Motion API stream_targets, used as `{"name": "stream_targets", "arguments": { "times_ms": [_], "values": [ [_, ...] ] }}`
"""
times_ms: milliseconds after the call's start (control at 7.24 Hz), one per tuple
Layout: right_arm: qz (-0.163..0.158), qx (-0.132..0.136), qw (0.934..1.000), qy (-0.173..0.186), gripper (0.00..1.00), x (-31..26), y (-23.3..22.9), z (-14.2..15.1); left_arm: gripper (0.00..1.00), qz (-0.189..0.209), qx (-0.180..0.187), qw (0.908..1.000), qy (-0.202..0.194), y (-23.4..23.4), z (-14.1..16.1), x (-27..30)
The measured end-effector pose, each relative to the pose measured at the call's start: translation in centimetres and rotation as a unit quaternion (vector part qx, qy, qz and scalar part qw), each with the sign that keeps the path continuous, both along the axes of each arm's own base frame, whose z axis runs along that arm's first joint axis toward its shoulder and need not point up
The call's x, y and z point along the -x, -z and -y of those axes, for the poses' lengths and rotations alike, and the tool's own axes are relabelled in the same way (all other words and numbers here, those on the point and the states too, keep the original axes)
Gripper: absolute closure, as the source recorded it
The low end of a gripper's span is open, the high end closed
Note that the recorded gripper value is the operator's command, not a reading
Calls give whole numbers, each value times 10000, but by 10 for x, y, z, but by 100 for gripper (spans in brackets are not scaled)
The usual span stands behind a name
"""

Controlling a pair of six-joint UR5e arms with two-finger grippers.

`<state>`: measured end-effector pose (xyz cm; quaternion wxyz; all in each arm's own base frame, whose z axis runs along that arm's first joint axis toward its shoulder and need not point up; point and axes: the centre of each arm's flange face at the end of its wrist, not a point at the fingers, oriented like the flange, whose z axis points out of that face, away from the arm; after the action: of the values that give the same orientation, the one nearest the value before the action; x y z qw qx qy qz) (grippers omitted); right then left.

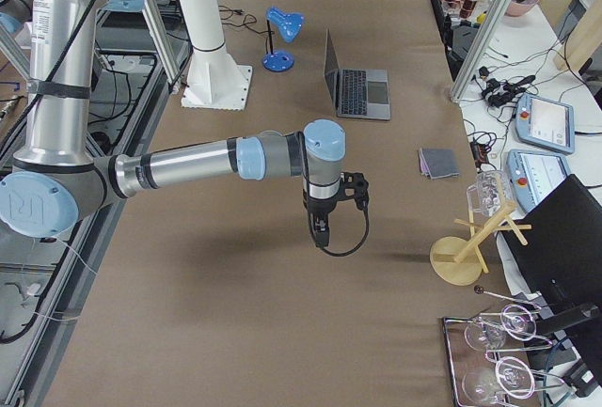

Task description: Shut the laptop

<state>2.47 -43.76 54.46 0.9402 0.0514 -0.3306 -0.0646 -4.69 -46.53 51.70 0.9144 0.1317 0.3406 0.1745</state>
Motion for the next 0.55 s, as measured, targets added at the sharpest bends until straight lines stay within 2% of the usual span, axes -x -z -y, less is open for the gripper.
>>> {"name": "stream_targets", "arguments": {
  "times_ms": [276, 553],
  "values": [
    [45, -219, 9997, -30, 0, -3, 20, 0, 1, -65, -860, 9963, 64, 4, 26, -1],
    [73, -382, 9992, -51, 0, -6, 27, -2, 1, -309, -1025, 9942, 81, -3, 36, -5]
  ]
}}
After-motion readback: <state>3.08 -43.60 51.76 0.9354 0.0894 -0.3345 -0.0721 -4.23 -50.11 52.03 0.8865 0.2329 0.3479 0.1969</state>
